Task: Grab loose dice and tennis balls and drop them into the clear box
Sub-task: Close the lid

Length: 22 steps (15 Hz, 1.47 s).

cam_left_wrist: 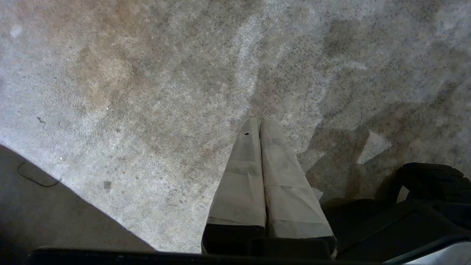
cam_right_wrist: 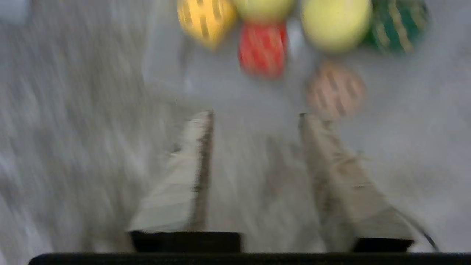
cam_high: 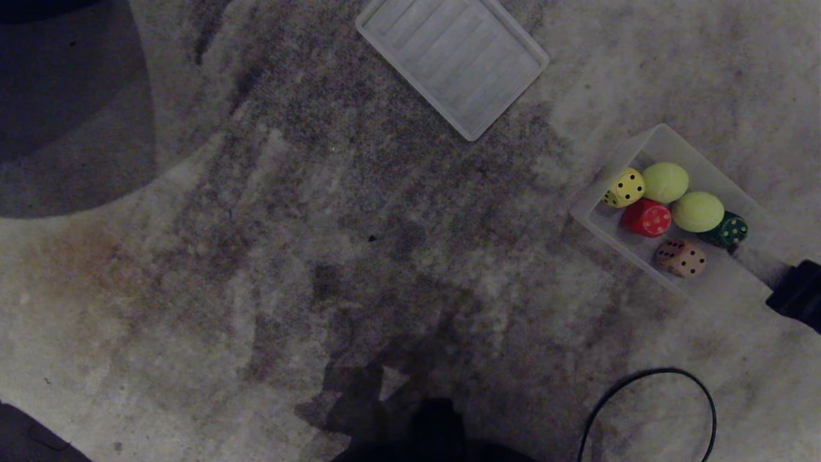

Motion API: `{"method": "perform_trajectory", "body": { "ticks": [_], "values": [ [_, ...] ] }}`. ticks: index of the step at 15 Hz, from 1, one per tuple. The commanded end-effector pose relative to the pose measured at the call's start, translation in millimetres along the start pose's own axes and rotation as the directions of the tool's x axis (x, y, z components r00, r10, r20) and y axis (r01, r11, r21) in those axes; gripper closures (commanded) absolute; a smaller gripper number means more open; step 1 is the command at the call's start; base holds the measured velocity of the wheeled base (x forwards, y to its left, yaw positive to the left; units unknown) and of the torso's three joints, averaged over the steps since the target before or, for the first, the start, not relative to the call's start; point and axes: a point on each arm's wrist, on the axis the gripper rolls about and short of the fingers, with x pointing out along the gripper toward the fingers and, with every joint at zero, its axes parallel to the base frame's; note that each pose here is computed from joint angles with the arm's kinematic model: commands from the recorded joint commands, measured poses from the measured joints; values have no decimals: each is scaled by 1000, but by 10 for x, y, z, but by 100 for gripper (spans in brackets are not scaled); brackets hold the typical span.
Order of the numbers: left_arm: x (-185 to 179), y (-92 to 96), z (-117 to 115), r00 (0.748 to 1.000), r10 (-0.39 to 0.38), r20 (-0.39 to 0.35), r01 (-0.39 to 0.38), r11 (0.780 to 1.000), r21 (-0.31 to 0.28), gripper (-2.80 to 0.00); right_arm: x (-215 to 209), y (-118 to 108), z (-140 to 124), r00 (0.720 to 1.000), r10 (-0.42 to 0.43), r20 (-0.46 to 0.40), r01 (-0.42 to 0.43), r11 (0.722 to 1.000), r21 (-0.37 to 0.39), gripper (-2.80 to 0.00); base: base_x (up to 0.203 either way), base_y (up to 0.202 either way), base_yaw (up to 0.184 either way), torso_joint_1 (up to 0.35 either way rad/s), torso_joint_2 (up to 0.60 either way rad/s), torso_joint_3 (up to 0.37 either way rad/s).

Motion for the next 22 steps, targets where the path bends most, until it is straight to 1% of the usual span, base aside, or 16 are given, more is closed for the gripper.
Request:
{"method": "perform_trajectory", "body": {
  "ticks": [1, 4, 6, 8, 11, 12, 13, 14, 15, 16, 18, 20, 22],
  "values": [
    [2, 0, -4, 1000, -1, -3, 1, 1000, 0, 0, -562, 31, -89, 999, -6, -35, 4, 999, -44, 0, 0, 0, 0, 0, 0, 0],
    [2, 0, -4, 1000, 1, -3, -1, 1000, 0, 0, -1066, -34, -449, 986, -49, -157, 33, 994, -102, 0, 0, 0, 0, 0, 0, 0],
    [2, 0, -4, 1000, 1, -3, -1, 1000, 0, 0, -1316, -86, -694, 981, -73, -178, 48, 989, -138, 0, 0, 0, 0, 0, 0, 0],
    [2, 0, -4, 1000, 1, -3, -1, 1000, 0, 0, -1485, -126, -880, 978, -97, -183, 67, 984, -168, 0, 0, 0, 0, 0, 0, 0],
    [2, 0, -4, 1000, 1, -3, -1, 1000, 0, 0, -1550, -164, -992, 962, -162, -219, 108, 965, -240, 0, 0, 0, 0, 0, 0, 0],
    [2, 0, -4, 1000, 1, -3, -1, 1000, 0, 0, -1554, -176, -1024, 956, -174, -237, 106, 956, -273, 0, 0, 0, 0, 0, 0, 0],
    [2, 0, -4, 1000, 1, -3, -1, 1000, 0, 0, -1561, -188, -1060, 950, -162, -266, 80, 953, -292, 0, 0, 0, 0, 0, 0, 0],
    [2, 0, -4, 1000, 1, -3, -1, 1000, 0, 0, -1563, -191, -1066, 949, -162, -269, 81, 954, -289, 0, 0, 0, 0, 0, 0, 0],
    [2, 0, -4, 1000, 1, -3, -1, 1000, 0, 0, -1563, -191, -1065, 949, -165, -267, 90, 958, -271, 0, 0, 0, 0, 0, 0, 0],
    [2, 0, -4, 1000, 1, -3, -1, 1000, 0, 0, -1578, -191, -1065, 956, -147, -254, 80, 963, -257, 0, 0, 0, 0, 0, 0, 0],
    [2, 0, -4, 1000, 1, -3, -1, 1000, 0, 0, -1642, -195, -1070, 979, -66, -193, 15, 968, -252, 0, 0, 0, 0, 0, 0, 0],
    [2, 0, -4, 1000, -1, -3, 1, 1000, 0, 0, -1714, -197, -1081, 995, -42, -95, 17, 968, -250, 0, 0, 0, 0, 0, 0, 0],
    [2, 0, -4, 1000, 1, -3, -1, 1000, 0, 0, -1780, -201, -1103, 1000, -22, -9, 19, 967, -256, 0, 0, 0, 0, 0, 0, 0]
  ]
}}
